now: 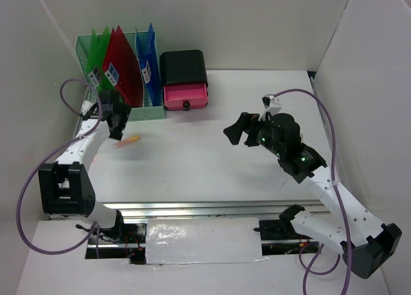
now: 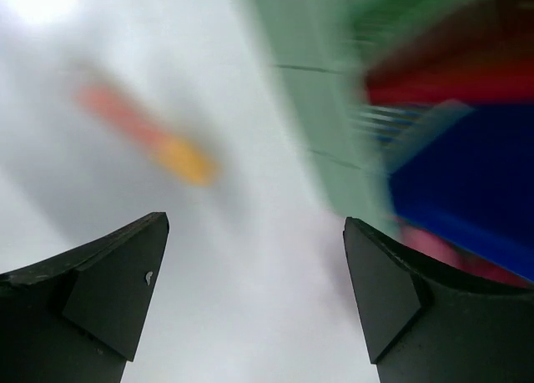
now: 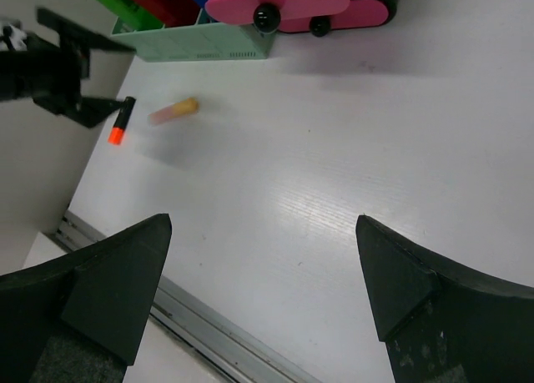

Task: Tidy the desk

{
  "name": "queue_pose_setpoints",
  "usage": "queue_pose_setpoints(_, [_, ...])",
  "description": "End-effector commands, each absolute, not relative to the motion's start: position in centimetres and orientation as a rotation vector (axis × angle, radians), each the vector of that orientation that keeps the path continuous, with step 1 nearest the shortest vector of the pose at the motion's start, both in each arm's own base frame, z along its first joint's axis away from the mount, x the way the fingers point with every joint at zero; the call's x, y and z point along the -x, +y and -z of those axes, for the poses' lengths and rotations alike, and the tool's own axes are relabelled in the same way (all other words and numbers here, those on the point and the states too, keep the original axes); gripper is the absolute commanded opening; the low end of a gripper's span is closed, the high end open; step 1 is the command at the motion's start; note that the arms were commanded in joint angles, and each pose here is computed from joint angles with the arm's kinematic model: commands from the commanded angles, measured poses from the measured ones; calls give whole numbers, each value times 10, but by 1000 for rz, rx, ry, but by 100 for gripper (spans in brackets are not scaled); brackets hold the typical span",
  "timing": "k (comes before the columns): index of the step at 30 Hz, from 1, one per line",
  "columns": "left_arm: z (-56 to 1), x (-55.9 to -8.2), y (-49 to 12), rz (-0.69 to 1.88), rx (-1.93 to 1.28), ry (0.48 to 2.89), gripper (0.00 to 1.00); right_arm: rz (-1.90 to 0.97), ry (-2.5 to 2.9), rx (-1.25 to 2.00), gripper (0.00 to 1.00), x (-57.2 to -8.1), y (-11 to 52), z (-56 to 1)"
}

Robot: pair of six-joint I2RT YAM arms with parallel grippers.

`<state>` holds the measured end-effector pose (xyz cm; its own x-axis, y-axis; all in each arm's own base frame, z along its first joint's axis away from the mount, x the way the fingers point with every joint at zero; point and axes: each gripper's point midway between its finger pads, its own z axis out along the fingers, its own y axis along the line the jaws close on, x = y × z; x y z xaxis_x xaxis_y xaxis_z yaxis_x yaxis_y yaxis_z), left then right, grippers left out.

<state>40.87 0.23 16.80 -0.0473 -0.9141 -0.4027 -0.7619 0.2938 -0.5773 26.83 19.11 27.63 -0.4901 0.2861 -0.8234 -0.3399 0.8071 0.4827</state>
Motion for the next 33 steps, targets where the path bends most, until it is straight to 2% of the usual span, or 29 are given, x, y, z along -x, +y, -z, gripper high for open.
queue_pose_setpoints(1, [-121, -353, 17, 162, 1589, 2020, 100, -829, 1876, 95, 100, -270, 205, -288])
queue_pose_setpoints(4, [-113, -334, 38, 46, 1731, 1923, 100, -856, 1882, 105, 100, -270, 210, -288])
queue_pose_setpoints(8, [-98, -339, 42, 12, 1860, 1861, 100, -846, 1871, 103, 100, -269, 207, -291])
queue_pose_setpoints(20, [-34, -376, 39, -132, 2031, 2008, 99, -784, 1857, 93, 100, -266, 194, -295])
queue_pose_setpoints(27, [-14, -362, 37, -146, 2058, 2011, 87, -786, 1844, 84, 100, -268, 194, -299])
queue_pose_setpoints(29, [-10, -362, 35, -134, 2038, 2026, 76, -788, 1838, 79, 100, -268, 193, -300])
queue_pose_setpoints(30, [-8, -359, 36, -144, 2045, 2026, 61, -783, 1836, 74, 100, -268, 192, -300])
queue_pose_setpoints(32, [-10, -359, 34, -126, 2041, 2034, 51, -775, 1830, 66, 100, -268, 190, -301])
queue_pose_setpoints(33, [-9, -353, 32, -129, 2052, 2039, 24, -769, 1827, 60, 100, -268, 189, -302])
